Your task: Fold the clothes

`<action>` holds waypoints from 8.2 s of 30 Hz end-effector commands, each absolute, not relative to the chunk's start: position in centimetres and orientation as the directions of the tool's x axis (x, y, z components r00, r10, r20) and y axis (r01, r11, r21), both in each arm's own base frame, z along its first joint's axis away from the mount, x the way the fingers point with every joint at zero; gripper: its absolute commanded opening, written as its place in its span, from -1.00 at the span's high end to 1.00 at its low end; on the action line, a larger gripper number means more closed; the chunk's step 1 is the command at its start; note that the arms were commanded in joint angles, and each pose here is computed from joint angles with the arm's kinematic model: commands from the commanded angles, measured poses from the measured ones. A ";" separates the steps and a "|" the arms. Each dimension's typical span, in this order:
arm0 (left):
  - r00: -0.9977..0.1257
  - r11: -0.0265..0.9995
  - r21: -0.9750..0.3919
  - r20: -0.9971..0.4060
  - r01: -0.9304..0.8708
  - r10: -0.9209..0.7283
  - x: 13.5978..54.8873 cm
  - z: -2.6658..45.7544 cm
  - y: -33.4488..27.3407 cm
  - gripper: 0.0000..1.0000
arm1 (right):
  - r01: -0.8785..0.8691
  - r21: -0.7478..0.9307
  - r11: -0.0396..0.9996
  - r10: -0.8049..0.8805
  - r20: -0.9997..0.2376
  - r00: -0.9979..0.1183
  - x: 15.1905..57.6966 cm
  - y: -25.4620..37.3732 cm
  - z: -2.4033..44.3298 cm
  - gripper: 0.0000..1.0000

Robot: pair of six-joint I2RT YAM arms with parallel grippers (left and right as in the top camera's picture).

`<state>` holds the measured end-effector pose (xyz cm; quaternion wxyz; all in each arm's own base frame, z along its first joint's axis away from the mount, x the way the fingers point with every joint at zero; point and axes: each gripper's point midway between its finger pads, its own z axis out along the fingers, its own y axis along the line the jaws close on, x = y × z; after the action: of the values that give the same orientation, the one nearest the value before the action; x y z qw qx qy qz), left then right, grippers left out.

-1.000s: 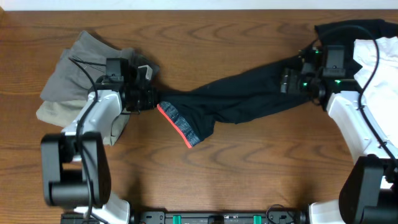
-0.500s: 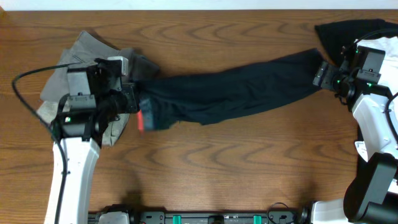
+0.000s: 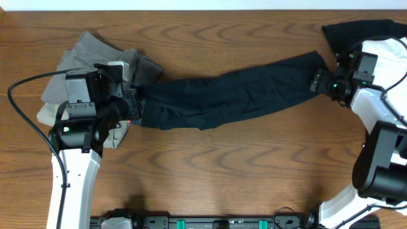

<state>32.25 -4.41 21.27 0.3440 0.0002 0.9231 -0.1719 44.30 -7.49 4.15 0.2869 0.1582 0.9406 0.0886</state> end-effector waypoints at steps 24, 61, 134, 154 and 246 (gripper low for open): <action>-0.738 0.946 -0.299 -0.666 0.124 -0.114 32.5 22.6 -4.1 0.86 | 0.146 0.474 0.868 0.452 -0.636 -0.626 50.6 -6.7 4.6 0.86; -0.208 0.791 -0.183 -0.976 0.584 -0.073 22.0 47.8 -11.4 0.88 | 0.145 0.401 0.905 0.374 -0.910 0.181 29.9 -12.4 48.1 0.98; -0.962 0.987 -0.111 -0.258 0.118 0.086 39.9 20.1 -6.0 -0.64 | -0.155 0.466 0.871 -0.015 -0.290 -0.957 41.1 6.4 9.6 -0.35; -0.965 0.987 -0.111 -0.249 0.117 0.087 39.7 20.0 -6.0 -0.74 | -0.695 0.441 0.568 -0.641 -0.293 -0.710 28.8 24.7 3.9 -0.39; -0.963 0.987 -0.111 -0.257 0.118 0.086 39.9 20.0 -6.0 -0.76 | 0.496 -0.233 0.837 0.384 -0.396 -0.834 29.8 -7.5 17.1 0.97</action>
<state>39.86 -6.30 20.60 0.1335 0.0534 0.9873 -0.0678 30.44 -6.09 17.35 0.1755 0.1802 0.9540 -0.1629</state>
